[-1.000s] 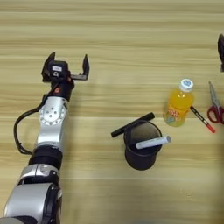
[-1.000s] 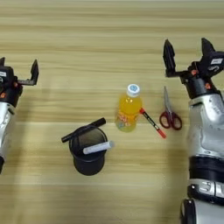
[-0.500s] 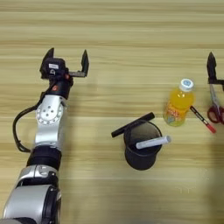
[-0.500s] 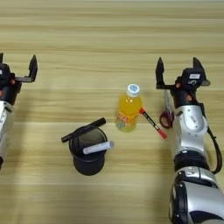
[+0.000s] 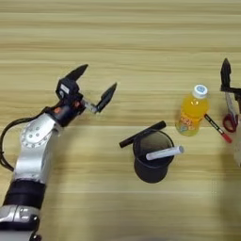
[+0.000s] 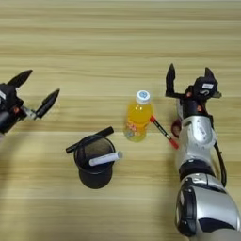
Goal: Move the objects on the table
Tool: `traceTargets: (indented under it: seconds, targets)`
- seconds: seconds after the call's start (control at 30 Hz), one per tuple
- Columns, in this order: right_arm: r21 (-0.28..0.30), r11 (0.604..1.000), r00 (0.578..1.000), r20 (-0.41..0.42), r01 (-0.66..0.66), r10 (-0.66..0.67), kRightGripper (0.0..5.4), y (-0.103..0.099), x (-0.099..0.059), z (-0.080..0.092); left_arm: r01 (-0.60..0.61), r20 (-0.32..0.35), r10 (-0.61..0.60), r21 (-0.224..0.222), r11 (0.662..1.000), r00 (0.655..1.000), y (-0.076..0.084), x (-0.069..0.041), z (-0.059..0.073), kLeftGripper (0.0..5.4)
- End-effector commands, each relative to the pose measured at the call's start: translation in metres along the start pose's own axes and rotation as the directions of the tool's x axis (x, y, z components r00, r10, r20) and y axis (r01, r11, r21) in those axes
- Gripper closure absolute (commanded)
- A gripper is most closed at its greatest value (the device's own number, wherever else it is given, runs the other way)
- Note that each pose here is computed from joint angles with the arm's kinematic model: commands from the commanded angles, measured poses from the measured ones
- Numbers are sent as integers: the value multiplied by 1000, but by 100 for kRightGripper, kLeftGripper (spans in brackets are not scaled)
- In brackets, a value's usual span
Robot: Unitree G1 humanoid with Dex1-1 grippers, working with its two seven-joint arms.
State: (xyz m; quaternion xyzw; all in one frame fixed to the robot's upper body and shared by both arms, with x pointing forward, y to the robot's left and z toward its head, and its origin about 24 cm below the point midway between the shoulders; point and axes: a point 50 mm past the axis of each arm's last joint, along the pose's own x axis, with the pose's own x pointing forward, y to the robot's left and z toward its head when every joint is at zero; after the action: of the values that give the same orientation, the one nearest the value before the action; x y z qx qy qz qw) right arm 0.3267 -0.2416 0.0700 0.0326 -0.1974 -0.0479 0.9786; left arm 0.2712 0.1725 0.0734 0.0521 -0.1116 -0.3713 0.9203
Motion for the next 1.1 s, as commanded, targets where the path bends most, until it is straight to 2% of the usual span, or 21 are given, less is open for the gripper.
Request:
traceTargets:
  seconds: [0.03,0.27,0.43,0.57,0.73,0.9,1.1]
  targets:
    - [-9,1000,1000,-3,-16,16,2,6,4,0,250,-28,-251,-28,968,968,-21,-20,6,0]
    - [-23,1000,1000,-8,-21,21,2,7,4,-1,441,-50,-446,-92,893,893,-39,-39,8,0]
    - [-27,999,1000,-10,-22,21,2,7,4,-1,521,-134,-532,-111,846,836,-48,-49,1,0]
    - [-29,999,1000,-10,-23,22,2,6,4,-1,571,-169,-584,-124,812,794,-54,-52,-1,0]
    - [-29,999,1000,-8,-22,22,2,6,4,-1,597,-202,-612,-136,791,765,-59,-44,-8,0]
    - [-28,999,1000,-5,-21,21,2,7,4,-1,581,-207,-588,-99,808,782,-59,-32,-10,0]
    - [-26,999,1000,-2,-20,20,2,8,4,-1,570,-211,-573,-78,818,792,-57,-20,-13,0]
